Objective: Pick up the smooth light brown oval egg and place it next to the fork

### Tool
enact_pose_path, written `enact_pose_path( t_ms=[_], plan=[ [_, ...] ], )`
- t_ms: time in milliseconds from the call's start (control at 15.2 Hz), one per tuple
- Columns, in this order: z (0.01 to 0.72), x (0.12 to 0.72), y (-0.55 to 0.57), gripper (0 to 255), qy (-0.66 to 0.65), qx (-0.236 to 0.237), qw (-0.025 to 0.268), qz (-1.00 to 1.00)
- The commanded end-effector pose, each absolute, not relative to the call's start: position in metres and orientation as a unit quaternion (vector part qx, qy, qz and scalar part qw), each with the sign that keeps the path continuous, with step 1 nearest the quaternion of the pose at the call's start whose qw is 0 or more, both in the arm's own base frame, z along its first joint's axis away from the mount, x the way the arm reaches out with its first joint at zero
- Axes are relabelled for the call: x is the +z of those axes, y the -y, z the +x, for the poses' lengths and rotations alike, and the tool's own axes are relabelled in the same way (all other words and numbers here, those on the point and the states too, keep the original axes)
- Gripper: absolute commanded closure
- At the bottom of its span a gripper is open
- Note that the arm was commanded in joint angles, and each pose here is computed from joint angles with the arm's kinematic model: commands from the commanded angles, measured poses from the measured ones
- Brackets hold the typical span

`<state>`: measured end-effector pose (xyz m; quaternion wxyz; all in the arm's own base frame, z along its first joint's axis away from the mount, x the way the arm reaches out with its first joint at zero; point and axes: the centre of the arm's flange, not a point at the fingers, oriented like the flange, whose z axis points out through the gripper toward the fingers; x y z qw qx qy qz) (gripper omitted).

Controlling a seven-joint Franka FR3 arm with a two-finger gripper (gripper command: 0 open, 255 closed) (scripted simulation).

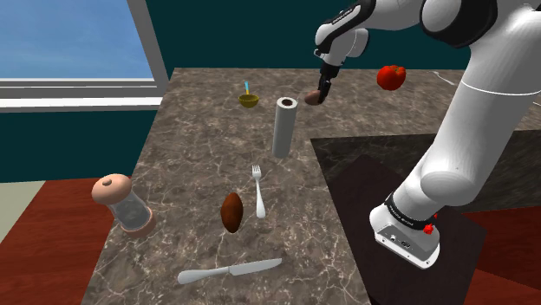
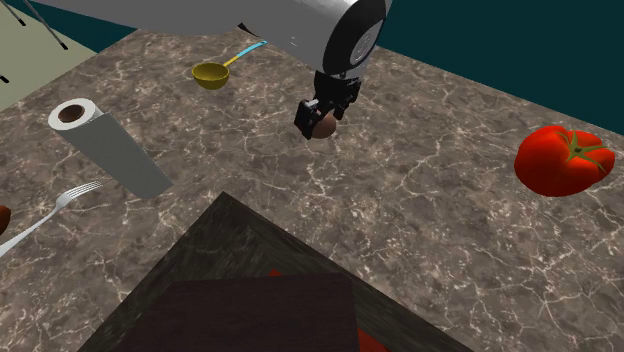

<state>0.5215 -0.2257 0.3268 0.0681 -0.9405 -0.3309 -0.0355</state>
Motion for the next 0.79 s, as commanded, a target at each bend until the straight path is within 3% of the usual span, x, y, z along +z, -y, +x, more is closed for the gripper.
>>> enact_pose_path(
  t_ms=[0, 198, 264, 726],
  plan=[
    [0.5215, 0.3265, 0.2256, 0, 0.331, -0.036, 0.068, -0.941],
    [0.5215, 0.3266, 0.2256, 0, 0.331, -0.036, 0.068, -0.941],
    [0.5215, 0.3266, 0.2256, 255, 0.331, -0.036, 0.068, -0.941],
    [0.5215, 0.3264, 0.2258, 255, 0.331, -0.036, 0.068, -0.941]
  ],
)
